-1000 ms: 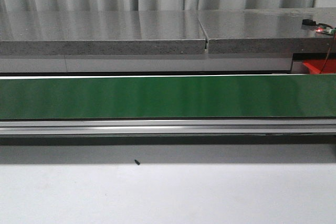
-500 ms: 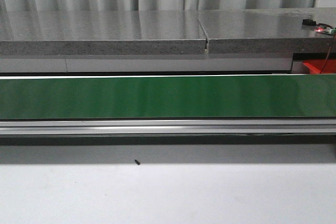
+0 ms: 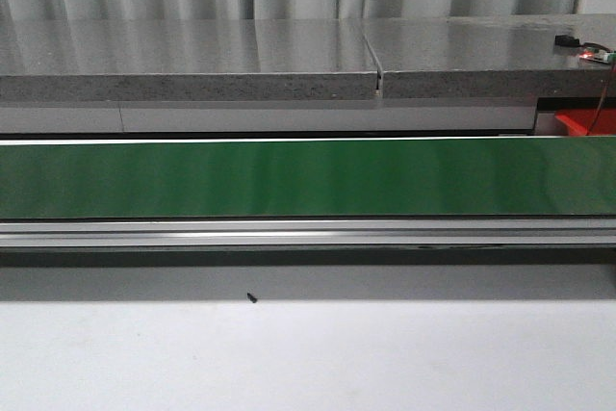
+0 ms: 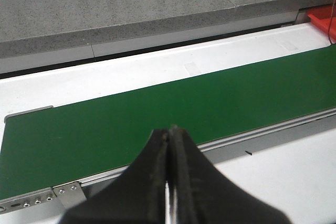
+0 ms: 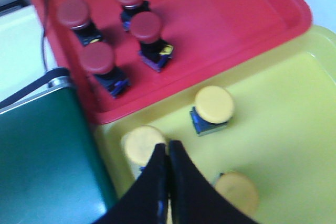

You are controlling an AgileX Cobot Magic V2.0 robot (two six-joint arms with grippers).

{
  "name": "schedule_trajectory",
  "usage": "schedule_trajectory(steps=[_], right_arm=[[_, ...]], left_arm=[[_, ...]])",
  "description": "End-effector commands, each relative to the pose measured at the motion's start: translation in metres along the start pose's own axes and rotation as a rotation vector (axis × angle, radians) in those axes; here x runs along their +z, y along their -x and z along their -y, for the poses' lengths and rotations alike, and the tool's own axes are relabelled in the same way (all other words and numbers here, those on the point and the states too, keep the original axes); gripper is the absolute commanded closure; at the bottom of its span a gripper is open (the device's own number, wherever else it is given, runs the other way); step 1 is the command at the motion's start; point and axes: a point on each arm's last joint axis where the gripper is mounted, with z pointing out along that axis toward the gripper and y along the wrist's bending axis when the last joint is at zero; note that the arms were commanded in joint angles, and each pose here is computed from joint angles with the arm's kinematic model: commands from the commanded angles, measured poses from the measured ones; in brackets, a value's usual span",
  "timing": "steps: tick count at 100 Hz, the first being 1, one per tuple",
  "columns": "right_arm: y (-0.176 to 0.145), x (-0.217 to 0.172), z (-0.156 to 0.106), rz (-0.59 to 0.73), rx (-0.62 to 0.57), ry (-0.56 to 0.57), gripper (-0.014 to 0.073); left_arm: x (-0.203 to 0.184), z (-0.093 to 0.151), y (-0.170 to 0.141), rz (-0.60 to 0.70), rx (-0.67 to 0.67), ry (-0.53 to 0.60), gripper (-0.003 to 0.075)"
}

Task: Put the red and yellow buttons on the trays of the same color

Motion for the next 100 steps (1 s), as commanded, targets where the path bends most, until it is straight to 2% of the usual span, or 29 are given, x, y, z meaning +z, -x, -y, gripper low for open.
schedule_trajectory(steps=[1,18,39,54,100], right_arm=[[0.012,-0.018,-0.017,0.112,-0.093,0.074,0.0657],[0.008,-0.036,-0.051,0.174,-0.24,0.203,0.0657],[0.006,-0.052,-0.072,0.233,-0.293,0.301,0.0657],[0.004,-0.061,-0.073,0.268,-0.286,0.329,0.0657],[-0.022,-0.092,-0.055,0.405,-0.235,0.376,0.0657]], left_arm=[[-0.003,0.0,0.012,0.083,-0.018,-0.008,0.0739],[-0.003,0.0,0.012,0.083,-0.018,-0.008,0.0739],[-0.003,0.0,0.012,0.083,-0.018,-0.008,0.0739],[-0.003,0.0,0.012,0.083,-0.018,-0.008,0.0739],[-0.003,0.0,0.012,0.083,-0.018,-0.008,0.0739]])
